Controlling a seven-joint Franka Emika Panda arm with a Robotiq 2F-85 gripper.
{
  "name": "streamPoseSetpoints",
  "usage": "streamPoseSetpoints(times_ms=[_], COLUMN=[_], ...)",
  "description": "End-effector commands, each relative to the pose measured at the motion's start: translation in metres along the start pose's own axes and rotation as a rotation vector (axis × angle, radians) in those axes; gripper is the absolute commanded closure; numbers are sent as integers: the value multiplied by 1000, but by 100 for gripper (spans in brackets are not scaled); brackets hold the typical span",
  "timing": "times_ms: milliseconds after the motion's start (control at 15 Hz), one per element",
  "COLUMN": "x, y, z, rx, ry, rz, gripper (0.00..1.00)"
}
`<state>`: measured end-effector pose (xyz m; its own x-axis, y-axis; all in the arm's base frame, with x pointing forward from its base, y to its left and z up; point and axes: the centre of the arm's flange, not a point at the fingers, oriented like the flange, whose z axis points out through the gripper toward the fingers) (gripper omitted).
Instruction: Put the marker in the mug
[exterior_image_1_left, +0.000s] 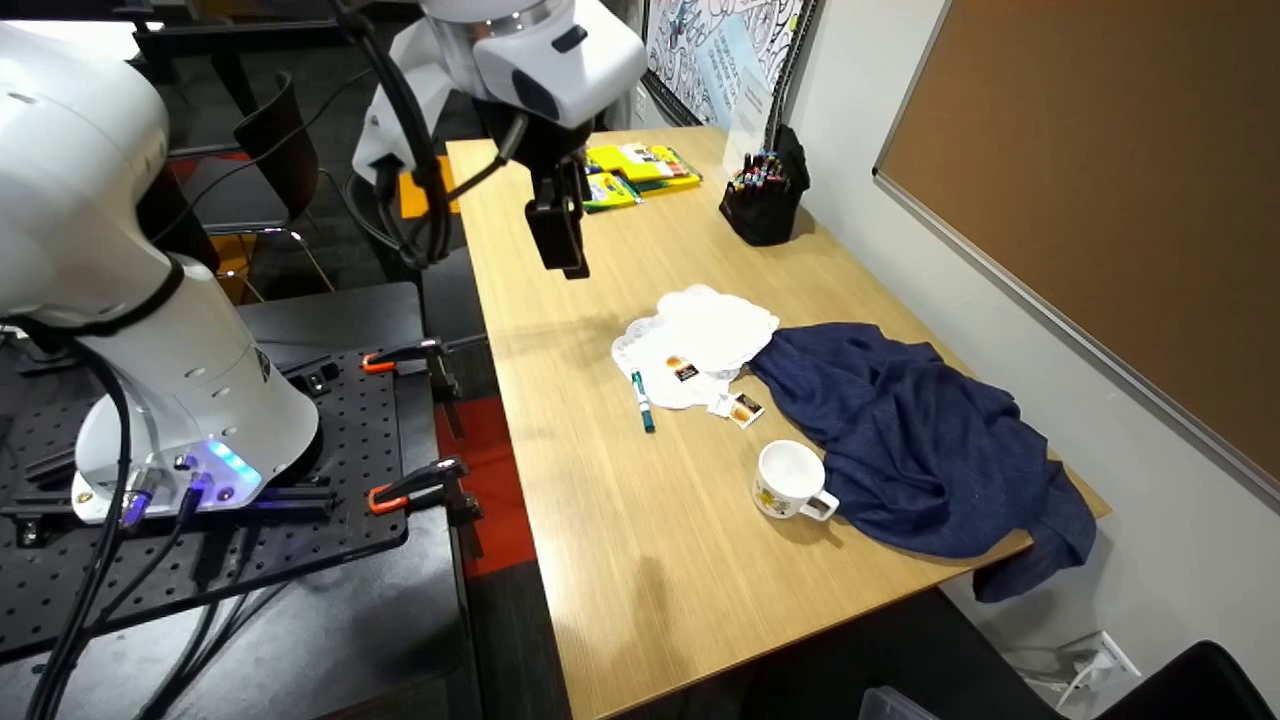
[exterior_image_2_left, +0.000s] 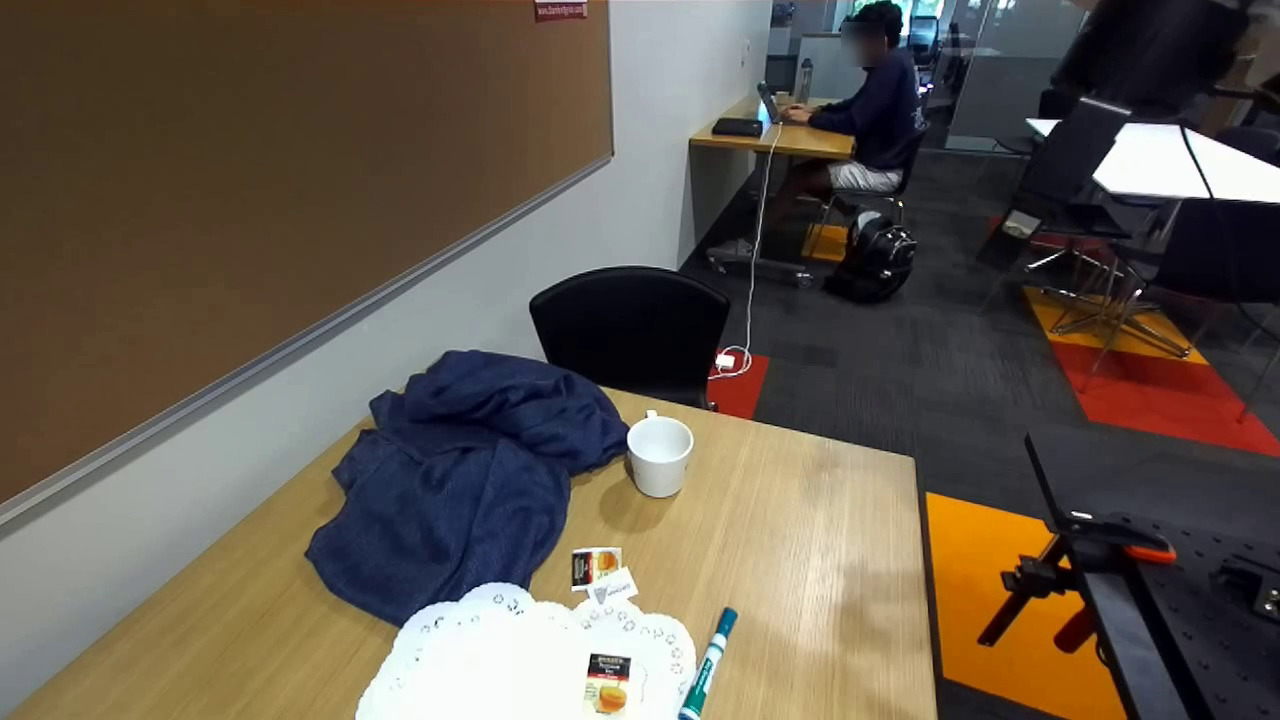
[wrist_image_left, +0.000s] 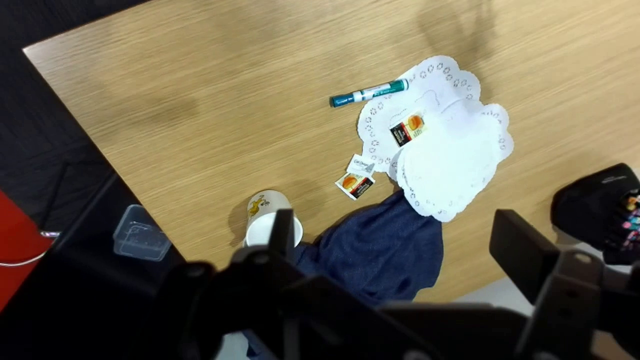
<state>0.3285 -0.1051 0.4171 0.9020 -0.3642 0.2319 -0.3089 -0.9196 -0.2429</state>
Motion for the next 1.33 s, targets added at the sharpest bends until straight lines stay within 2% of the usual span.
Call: streamPoseSetpoints(times_ms=[0, 333, 667, 1000, 1067, 1267], x=[5, 6, 2, -20, -18, -24], y=[-41, -88, -113, -108, -105, -101], z=[32, 81, 139, 200, 173, 196], rx=[-23, -26, -70, -133, -117, -138], ry=[2, -45, -44, -40, -45, -64], rz=[158, 393, 590, 640, 618, 625], gripper=[0, 0, 0, 0, 0, 0])
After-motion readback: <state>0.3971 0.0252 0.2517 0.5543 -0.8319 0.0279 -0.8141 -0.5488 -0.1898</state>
